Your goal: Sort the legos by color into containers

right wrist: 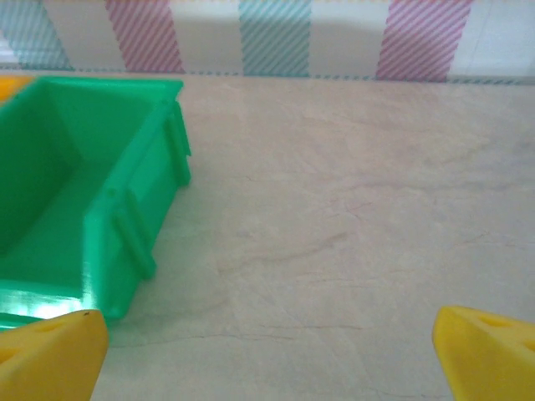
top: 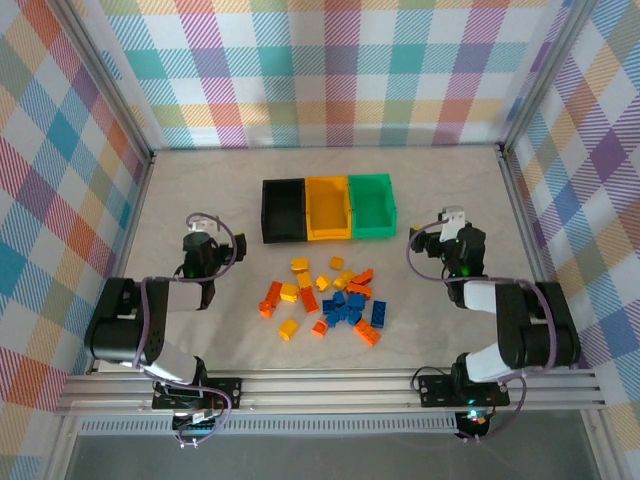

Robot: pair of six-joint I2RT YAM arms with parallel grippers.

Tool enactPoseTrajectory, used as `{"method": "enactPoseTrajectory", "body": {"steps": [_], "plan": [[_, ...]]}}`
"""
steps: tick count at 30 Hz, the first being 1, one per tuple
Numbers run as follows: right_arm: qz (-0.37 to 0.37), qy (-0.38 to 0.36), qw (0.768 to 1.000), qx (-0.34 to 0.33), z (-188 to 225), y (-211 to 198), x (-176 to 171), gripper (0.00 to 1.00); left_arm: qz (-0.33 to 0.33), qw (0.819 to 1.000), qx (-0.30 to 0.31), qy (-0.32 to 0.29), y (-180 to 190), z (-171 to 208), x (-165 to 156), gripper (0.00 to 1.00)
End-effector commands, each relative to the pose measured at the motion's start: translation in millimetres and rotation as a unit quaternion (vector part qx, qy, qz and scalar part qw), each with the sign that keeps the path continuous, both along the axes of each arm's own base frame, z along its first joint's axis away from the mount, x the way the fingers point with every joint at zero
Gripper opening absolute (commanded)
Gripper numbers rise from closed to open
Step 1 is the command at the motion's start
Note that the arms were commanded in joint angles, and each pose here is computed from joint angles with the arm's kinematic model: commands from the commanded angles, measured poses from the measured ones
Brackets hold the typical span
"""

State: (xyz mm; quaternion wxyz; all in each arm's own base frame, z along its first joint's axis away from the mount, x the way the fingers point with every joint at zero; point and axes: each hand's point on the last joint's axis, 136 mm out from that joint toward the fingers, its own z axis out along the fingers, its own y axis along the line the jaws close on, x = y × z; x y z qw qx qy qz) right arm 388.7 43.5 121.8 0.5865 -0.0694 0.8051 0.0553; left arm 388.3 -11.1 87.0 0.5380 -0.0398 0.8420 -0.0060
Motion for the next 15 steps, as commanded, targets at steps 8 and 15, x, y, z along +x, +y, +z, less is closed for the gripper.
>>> {"method": "enactPoseTrajectory", "body": {"steps": [8, 15], "plan": [[-0.135, 0.05, 0.99, 0.013, 56, -18, -11, 1.0, 0.13, 0.986, -0.068, -0.085, 29, 89, -9, 1.0], [-0.235, 0.039, 0.967, 0.089, 83, -39, -10, 1.0, 0.308, 0.909, -0.254, -0.12, 83, 110, -38, 1.0]]}}
